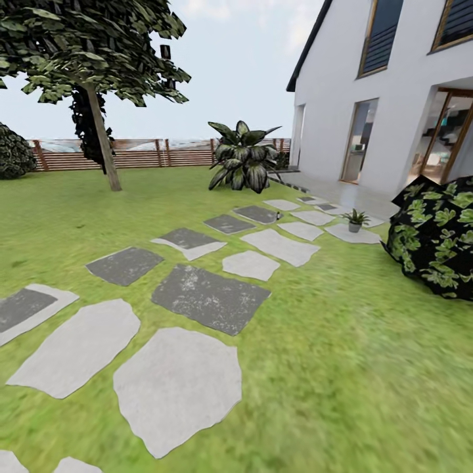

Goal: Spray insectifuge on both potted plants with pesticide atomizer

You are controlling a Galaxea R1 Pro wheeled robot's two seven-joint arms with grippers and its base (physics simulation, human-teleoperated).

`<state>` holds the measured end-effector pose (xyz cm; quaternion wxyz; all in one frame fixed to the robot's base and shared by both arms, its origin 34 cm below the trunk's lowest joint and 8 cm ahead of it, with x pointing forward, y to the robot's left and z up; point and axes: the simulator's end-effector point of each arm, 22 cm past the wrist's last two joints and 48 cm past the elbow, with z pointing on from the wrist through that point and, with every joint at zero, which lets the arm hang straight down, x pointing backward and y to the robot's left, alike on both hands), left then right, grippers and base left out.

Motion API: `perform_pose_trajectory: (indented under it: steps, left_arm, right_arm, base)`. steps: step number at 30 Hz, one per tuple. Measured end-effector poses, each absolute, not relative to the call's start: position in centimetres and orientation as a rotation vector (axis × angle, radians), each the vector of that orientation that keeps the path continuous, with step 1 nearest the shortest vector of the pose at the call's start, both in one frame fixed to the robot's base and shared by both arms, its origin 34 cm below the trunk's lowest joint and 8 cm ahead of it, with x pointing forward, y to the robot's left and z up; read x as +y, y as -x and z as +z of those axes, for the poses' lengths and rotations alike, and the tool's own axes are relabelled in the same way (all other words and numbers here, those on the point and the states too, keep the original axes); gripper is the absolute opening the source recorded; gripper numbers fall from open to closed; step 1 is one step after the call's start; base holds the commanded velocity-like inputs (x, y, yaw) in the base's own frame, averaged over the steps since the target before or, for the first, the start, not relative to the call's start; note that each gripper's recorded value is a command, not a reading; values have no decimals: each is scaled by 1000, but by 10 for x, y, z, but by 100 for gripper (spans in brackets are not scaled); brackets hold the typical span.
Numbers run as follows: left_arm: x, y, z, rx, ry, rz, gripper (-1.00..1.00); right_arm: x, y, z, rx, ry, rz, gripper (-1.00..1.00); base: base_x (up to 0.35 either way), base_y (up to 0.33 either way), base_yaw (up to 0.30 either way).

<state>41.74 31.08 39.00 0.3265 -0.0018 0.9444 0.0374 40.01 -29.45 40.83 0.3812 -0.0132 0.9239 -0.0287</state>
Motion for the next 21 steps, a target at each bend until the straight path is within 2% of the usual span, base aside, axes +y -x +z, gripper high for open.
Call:
perform_pose_trajectory:
  steps: [21]
  left_arm:
    - [311, -417, 390, 2474, 5, 98, 100]
  right_arm:
    - [-294, -400, 408, 2358, 34, -73, 100]
  base:
    - [227, 252, 0]
